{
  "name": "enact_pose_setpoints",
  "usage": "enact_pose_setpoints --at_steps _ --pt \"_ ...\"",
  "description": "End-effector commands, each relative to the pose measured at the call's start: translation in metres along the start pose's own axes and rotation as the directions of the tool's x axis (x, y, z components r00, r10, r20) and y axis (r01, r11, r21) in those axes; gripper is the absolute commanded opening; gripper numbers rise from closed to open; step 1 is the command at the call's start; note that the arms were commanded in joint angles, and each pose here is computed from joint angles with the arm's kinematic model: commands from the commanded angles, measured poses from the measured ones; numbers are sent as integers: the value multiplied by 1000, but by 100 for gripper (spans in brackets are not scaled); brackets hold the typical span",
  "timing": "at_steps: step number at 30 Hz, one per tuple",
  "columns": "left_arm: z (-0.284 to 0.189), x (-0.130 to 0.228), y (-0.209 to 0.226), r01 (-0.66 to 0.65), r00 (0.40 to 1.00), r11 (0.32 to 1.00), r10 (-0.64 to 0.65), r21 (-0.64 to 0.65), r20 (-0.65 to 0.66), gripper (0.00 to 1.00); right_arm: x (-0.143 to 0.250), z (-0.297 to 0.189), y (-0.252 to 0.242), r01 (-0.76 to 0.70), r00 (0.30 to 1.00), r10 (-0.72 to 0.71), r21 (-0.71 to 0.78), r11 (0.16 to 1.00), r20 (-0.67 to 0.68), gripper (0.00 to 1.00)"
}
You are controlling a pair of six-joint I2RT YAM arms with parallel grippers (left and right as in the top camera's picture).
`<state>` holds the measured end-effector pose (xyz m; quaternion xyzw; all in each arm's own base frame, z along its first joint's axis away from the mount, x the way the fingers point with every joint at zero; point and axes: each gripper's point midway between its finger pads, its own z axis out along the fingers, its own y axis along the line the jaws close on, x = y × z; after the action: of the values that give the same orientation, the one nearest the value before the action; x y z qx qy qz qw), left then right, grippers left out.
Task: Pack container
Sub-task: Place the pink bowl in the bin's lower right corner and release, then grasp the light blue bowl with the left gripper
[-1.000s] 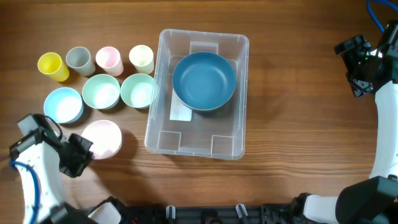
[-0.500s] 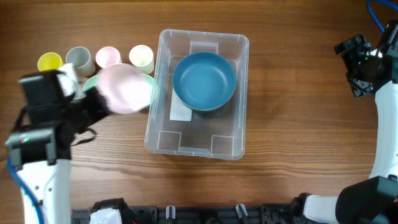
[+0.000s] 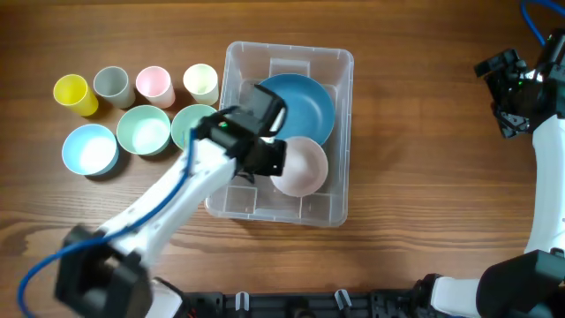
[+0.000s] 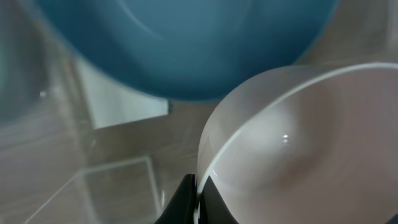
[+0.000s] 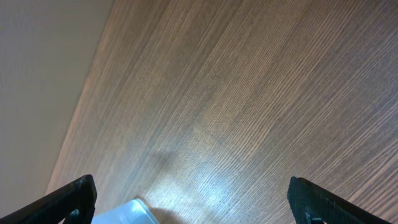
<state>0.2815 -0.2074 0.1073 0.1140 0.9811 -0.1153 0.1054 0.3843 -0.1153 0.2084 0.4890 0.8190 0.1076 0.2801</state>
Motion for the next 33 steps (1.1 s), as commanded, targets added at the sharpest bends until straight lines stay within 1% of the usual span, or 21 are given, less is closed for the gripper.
enact_pose_setpoints --at_steps 1,5,6,8,9,11,12,15,16,18,21,23,25,26,27,28,29,30,32,33 --pt "36 12 -16 -32 995 999 33 11 -96 4 1 2 4 -11 1000 11 -10 1000 -10 100" --pt "49 20 -25 -64 990 998 65 10 -125 4 1 2 4 -11 1000 11 -10 1000 -10 100" --pt "49 20 -27 -70 990 997 71 13 -122 11 1 2 4 -11 1000 11 -10 1000 -10 100" --pt "44 19 -30 -75 991 997 76 18 -114 37 1 2 4 -11 1000 11 -10 1000 -10 100" --pt "41 18 -31 -75 991 997 77 19 -110 47 1 2 4 -11 1000 11 -10 1000 -10 100" --pt "23 13 -34 -76 993 997 78 28 -85 54 1 2 4 -11 1000 11 -10 1000 -10 100" --pt "14 10 -35 -76 995 996 78 36 -64 63 1 2 4 -11 1000 11 -10 1000 -10 100" --pt "-26 -5 -28 -64 997 998 63 12 32 68 1 2 4 -11 1000 11 -10 1000 -10 100" --pt "-42 -11 -19 -38 996 999 38 -10 76 70 1 2 4 -11 1000 11 -10 1000 -10 100" --pt "-69 -20 7 52 987 997 -42 -64 157 78 1 2 4 -11 1000 11 -10 1000 -10 100" --pt "-109 -22 64 208 952 968 -166 -144 259 82 1 2 4 -11 1000 10 -10 1000 -10 100" --pt "-130 -17 113 378 897 909 -313 -176 313 83 1 2 4 -11 1000 11 -10 1000 -10 100" --pt "-146 -4 170 565 804 801 -479 -199 352 84 1 2 4 -11 1000 11 -10 1000 -10 100" --pt "-151 5 195 646 748 735 -554 -206 367 84 1 2 4 -11 1000 11 -10 1000 -10 100" --pt "-155 15 227 728 675 654 -632 -206 380 84 1 2 4 -11 1000 11 -10 1000 -10 100" --pt "-157 24 248 779 621 593 -682 -205 386 84 1 2 4 -11 1000 11 -10 1000 -10 100" --pt "-156 37 276 836 546 510 -745 -200 384 84 1 2 4 -11 1000 11 -10 1000 -10 100" --pt "-153 44 291 862 506 468 -780 -193 369 84 1 2 4 -11 1000 11 -10 1000 -10 100" --pt "-140 57 314 897 442 410 -839 -167 316 81 1 2 4 -11 1000 11 -10 1000 -10 100" --pt "-132 65 328 914 403 366 -867 -174 292 81 1 2 4 -11 1000 11 -10 1000 -10 100"
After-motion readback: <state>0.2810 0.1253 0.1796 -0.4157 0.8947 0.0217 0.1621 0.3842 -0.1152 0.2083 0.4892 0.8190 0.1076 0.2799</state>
